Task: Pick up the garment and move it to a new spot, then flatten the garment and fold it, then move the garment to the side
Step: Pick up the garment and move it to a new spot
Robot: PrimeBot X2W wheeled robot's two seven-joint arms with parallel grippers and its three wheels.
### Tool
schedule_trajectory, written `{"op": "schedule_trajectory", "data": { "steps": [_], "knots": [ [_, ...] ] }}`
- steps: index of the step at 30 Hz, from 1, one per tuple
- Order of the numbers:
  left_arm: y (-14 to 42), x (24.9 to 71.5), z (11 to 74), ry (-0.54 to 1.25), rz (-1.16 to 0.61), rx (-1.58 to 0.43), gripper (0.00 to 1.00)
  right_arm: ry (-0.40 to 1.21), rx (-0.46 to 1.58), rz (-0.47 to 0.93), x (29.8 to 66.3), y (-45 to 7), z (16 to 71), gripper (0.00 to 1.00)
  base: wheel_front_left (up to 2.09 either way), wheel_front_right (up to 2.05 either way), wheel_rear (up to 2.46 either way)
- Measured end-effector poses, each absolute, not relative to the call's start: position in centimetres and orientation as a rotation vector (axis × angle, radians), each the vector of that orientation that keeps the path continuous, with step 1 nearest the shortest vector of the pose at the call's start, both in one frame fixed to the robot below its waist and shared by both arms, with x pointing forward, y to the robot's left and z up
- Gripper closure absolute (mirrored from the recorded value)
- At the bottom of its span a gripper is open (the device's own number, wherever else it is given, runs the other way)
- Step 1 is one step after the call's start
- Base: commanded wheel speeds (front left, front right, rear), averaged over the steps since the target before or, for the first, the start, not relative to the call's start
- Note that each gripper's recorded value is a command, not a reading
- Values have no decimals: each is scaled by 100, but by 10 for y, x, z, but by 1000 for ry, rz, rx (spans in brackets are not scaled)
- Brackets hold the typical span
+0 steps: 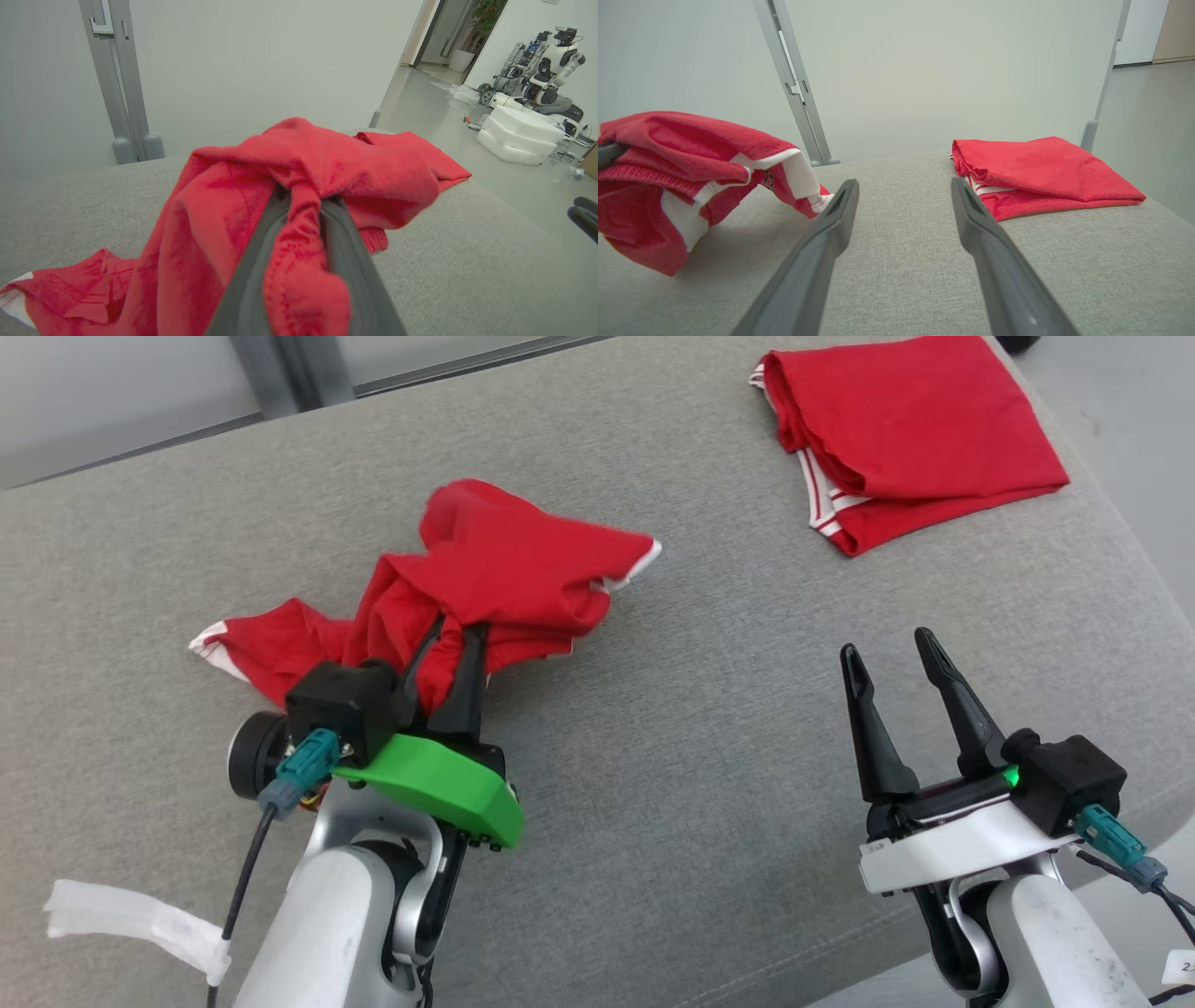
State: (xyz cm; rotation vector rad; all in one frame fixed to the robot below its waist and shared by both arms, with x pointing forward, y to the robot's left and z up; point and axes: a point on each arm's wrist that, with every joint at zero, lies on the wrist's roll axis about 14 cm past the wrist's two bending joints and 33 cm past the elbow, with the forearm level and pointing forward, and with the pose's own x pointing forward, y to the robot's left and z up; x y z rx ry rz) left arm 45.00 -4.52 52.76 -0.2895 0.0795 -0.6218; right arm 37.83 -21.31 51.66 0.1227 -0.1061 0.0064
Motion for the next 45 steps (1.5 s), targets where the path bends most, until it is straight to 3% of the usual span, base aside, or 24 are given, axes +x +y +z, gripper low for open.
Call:
{"op": "schedule_trajectory", "data": {
  "steps": [7, 12, 13, 14, 15, 25, 35, 45],
  "knots": [
    [-64, 449, 464, 275, -681, -215, 100, -91, 122, -44, 370, -225, 512, 0, 0, 0, 0],
    [-58, 471, 435, 294, -655, -138, 100, -62, 127, -27, 380, -219, 502, 0, 0, 0, 0],
    [-55, 475, 431, 288, -646, -126, 70, -58, 129, -16, 383, -216, 501, 0, 0, 0, 0],
    [-52, 479, 428, 287, -636, -125, 4, -57, 130, -6, 386, -214, 500, 0, 0, 0, 0],
    [-49, 482, 425, 284, -623, -123, 0, -54, 132, 4, 389, -210, 498, 0, 0, 0, 0],
    [-9, 489, 440, 152, -486, -134, 0, -41, 146, 81, 390, -188, 494, 0, 0, 0, 0],
    [58, 437, 451, 105, -275, -205, 0, -57, 174, 157, 375, -162, 501, 0, 0, 0, 0],
    [120, 376, 504, -61, -108, -193, 0, -108, 189, 213, 357, -144, 519, 0, 0, 0, 0]
  ]
}}
